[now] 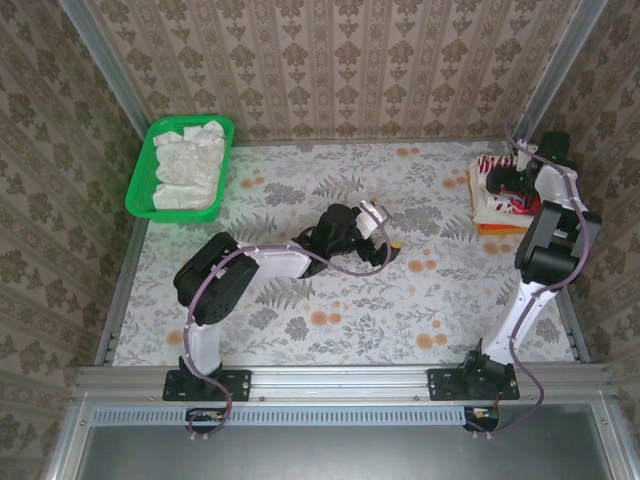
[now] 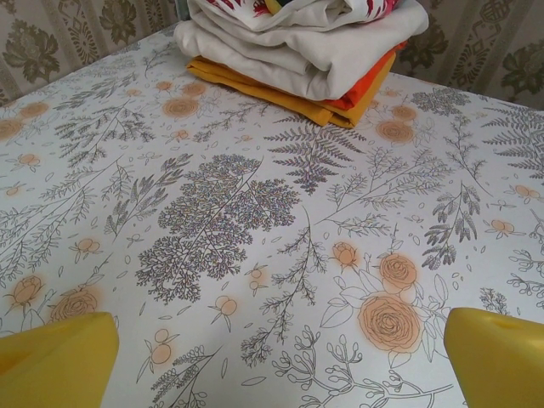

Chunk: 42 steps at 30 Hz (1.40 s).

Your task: Fold and stack the t-shirts

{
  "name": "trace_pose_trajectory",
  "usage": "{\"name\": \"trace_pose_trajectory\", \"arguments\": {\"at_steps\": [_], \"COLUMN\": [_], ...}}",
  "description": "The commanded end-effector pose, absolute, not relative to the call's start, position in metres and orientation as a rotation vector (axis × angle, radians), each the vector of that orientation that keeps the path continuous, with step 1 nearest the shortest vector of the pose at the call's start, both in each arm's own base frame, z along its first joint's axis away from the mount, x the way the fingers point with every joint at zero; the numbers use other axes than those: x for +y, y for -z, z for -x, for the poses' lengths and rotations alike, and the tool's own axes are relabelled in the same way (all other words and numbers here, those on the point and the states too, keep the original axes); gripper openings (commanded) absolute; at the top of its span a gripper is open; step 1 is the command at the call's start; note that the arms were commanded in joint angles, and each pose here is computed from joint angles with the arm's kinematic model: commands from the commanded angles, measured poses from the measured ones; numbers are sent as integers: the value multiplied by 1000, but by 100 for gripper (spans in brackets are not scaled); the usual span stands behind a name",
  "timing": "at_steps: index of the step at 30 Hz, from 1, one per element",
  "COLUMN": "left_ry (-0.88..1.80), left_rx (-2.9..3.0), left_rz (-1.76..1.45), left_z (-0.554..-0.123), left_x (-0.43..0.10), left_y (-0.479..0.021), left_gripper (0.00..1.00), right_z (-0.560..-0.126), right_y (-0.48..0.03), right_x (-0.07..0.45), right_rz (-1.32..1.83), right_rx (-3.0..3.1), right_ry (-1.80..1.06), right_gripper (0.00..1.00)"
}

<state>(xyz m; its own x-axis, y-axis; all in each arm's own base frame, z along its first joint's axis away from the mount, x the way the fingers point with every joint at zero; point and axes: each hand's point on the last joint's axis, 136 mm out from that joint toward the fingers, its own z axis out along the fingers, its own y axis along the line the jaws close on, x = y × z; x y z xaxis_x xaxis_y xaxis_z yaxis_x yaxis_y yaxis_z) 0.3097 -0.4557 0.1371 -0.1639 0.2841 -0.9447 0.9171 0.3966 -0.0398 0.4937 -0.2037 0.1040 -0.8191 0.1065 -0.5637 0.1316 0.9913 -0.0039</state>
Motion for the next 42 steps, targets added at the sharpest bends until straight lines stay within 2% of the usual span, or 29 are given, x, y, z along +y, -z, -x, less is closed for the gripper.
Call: {"name": "trace_pose_trajectory", "arguments": {"at_steps": [1,9,13,18,22,26,34,42], "left_ry": [845,821,766,626,491,313,-91,-190], "left_rx": [1649,1629,1678,1778,1846,1896,1960,1900], "left_rz": [-1051,-989,-913,-828,-730,-606,-252,-93], "left_z": [-308,-321,-334,-339,-334,-325,-309,-314], "left_x": [-456,-437,-406,-347,-288,-221,-87,-20], "left_y": [-149,-173,-179,-174,-175,-178,-175,-161], "left_gripper": [100,100,100,100,100,100,100,100], "right_z": [-476,-475,-459,-429,-407,-387,-383,-393], "right_y": [-98,-211,-243,-259,-247,-204,-149,-113], "right_x": [-170,-166,-139,-89,-55,-27,-35,-26], "right_rz": [-131,-117,-90,-75,-152,-161,-256,-186], "right_rx": [2604,2296,2176,2023,1911,1916,1884,1901], "right_ry": [-63,92,75,33,-27,-64,50,72], "right_gripper": [100,100,100,100,100,100,100,100]}}
